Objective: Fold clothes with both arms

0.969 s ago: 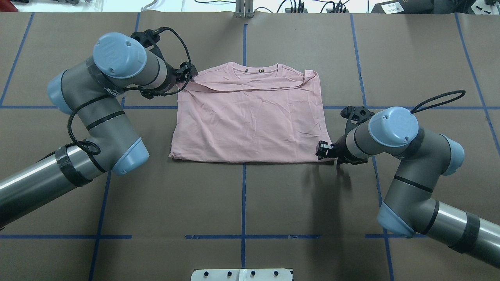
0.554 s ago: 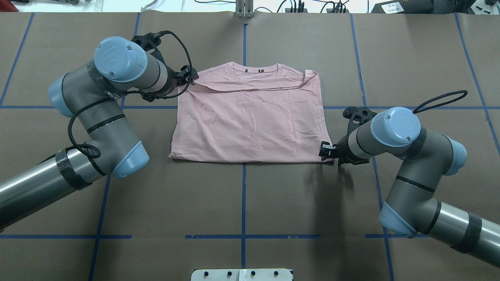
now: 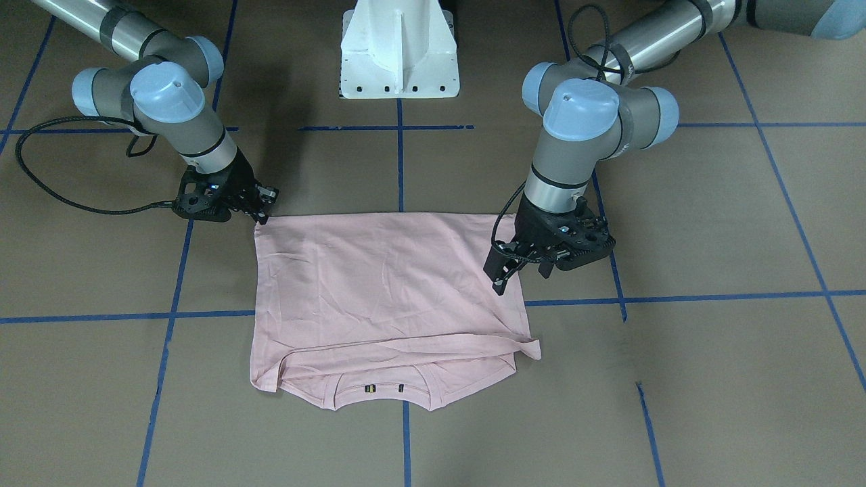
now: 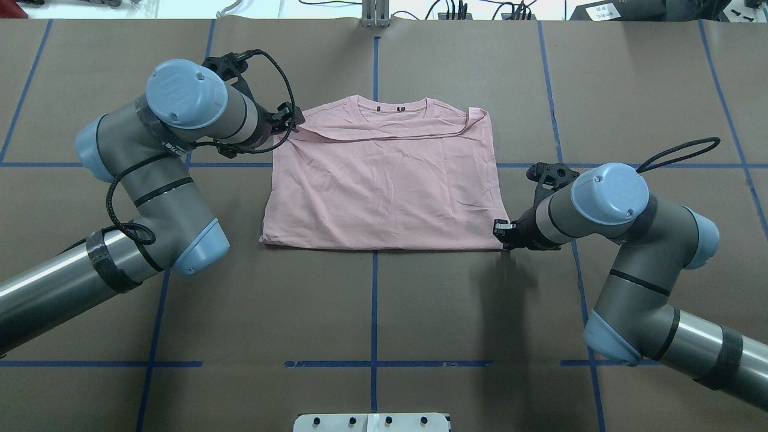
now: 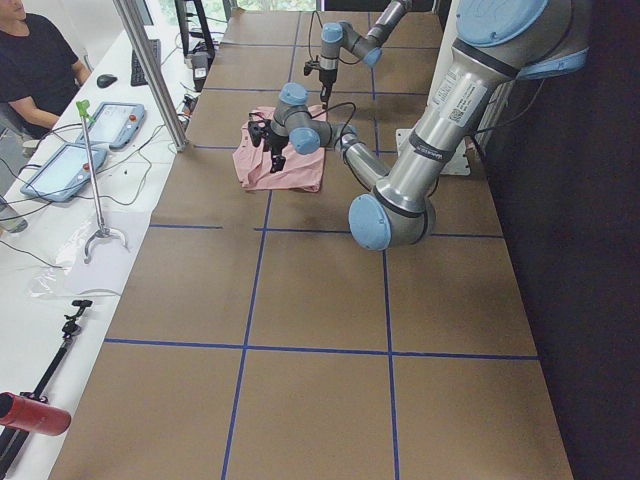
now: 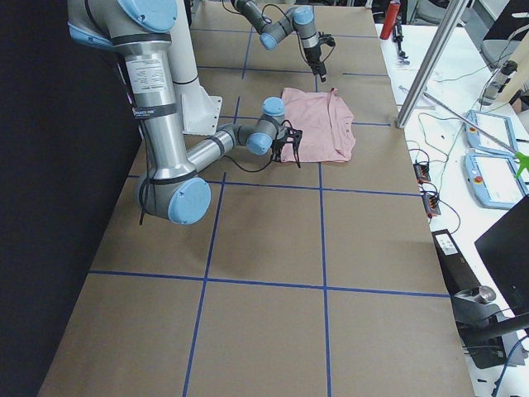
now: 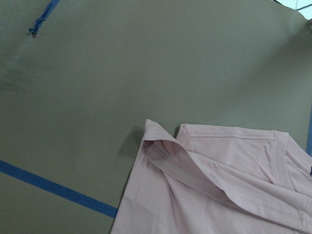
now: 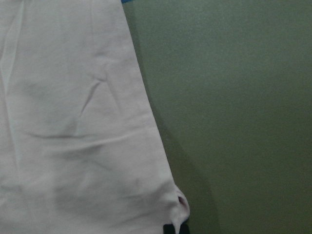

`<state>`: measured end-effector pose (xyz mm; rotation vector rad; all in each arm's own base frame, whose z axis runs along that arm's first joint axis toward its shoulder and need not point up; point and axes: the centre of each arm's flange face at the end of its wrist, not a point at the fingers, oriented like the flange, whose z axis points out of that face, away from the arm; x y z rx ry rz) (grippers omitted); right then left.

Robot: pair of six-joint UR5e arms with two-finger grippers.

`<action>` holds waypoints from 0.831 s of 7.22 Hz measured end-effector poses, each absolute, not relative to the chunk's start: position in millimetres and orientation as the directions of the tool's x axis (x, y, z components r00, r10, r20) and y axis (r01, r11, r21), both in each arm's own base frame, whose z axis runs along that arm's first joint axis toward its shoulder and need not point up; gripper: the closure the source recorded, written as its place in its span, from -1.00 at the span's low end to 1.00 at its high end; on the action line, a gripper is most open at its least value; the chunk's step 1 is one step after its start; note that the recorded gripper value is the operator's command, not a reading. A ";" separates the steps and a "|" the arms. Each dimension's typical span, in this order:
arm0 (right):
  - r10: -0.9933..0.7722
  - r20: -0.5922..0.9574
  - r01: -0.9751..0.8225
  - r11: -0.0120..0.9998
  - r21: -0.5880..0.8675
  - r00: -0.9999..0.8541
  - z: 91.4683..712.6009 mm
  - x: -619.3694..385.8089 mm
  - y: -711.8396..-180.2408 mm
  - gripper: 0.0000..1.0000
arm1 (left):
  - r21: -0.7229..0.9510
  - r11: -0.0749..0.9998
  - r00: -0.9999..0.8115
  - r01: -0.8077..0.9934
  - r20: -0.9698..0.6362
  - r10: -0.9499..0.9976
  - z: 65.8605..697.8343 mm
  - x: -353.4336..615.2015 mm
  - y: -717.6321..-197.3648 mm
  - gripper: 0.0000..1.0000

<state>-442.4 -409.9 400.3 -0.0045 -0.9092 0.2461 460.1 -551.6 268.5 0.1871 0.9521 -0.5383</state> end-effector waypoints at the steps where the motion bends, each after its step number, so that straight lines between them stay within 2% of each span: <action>1: 0.211 0.784 -0.203 0.973 -0.112 0.584 400.3 -431.6 -401.9 1.00 | -0.079 0.853 0.459 0.515 -0.815 -0.353 267.2 459.8 -551.3 -1.00; 3: 0.196 0.790 -0.151 0.980 -0.132 0.581 404.9 -403.0 -366.6 1.00 | -0.077 0.854 0.457 0.515 -0.818 -0.350 264.9 459.0 -550.7 -1.00; 6: 0.111 0.780 0.028 0.986 -0.162 0.616 411.6 -376.2 -250.5 1.00 | -0.075 0.853 0.449 0.516 -0.825 -0.344 259.3 456.1 -548.5 -1.00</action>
